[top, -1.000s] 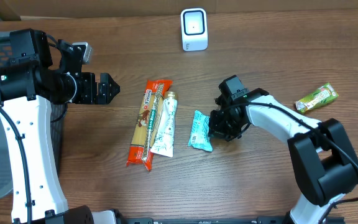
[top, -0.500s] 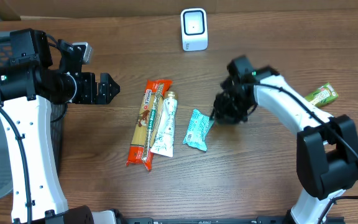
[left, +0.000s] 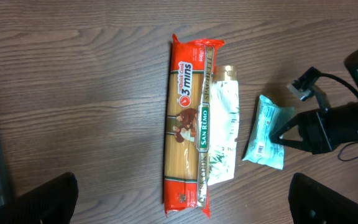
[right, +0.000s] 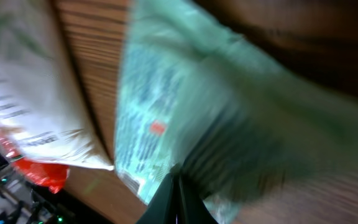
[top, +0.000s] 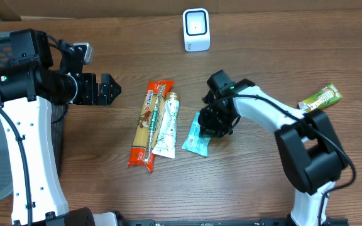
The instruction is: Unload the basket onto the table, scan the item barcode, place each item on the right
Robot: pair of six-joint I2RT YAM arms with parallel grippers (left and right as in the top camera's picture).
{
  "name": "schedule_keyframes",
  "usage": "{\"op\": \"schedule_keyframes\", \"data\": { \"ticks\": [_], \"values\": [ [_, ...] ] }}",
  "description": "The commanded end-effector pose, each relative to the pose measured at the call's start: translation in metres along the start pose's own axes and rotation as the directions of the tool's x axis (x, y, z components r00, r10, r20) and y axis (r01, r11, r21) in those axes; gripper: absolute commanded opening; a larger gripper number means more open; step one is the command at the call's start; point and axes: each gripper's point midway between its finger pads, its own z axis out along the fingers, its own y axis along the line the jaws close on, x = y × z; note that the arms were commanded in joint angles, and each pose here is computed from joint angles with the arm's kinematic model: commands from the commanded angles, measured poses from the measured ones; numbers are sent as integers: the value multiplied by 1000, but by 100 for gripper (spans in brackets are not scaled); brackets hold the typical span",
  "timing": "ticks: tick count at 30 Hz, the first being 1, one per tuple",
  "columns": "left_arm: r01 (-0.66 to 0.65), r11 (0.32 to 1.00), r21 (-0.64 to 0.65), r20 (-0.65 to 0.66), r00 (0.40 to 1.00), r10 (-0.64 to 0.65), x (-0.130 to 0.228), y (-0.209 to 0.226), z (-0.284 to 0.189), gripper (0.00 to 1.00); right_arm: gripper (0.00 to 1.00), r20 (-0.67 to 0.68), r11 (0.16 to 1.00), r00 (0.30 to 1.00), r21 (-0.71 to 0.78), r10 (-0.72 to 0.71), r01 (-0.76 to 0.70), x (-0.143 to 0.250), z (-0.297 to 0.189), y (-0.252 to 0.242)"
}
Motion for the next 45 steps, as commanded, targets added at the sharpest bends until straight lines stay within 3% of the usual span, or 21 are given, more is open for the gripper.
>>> {"op": "schedule_keyframes", "data": {
  "ticks": [1, 4, 8, 14, 20, 25, 27, 30, 32, 41, 45],
  "values": [
    [-31, 999, 10, 13, 999, 31, -4, -4, -2, 100, 13, -39, 993, 993, 51, 109, -107, 1, 17, -28],
    [-31, 999, 10, 13, 999, 31, -4, -4, -2, 100, 41, -28, 993, 993, 40, 112, -111, -5, 12, -31],
    [-31, 999, 9, 13, 999, 31, -4, -4, -2, 100, 57, -6, 995, 996, 29, 94, -93, -14, 4, -33],
    [-31, 999, 10, 12, 999, 31, -4, -4, -2, 100, 62, 37, 996, 998, 74, 49, -51, -31, -20, -42],
    [-31, 999, 10, 12, 999, 31, -4, -4, -2, 99, 58, 100, 973, 972, 116, -213, 202, -50, -71, -17],
    [-31, 999, 9, 13, 999, 31, -4, -4, -2, 100, 81, 108, 829, 844, 291, -525, 478, -74, -102, -17],
    [-31, 999, 9, 13, 999, 31, -4, -4, -2, 100, 90, 65, 733, 758, 320, -649, 601, -78, -99, -20],
    [-31, 999, 10, 12, 999, 31, -4, -4, -2, 100, 90, 1, 613, 647, 323, -762, 721, -82, -88, -27],
    [-31, 999, 9, 13, 999, 31, -4, -4, -2, 99, 91, -40, 572, 611, 309, -790, 760, -82, -77, -33],
    [-31, 999, 10, 12, 999, 31, -4, -4, -2, 100, 86, -88, 561, 598, 263, -797, 785, -79, -56, -44],
    [-31, 999, 9, 12, 999, 31, -4, -4, -2, 99, 75, -100, 567, 602, 242, -792, 787, -78, -49, -48]
  ]
}}
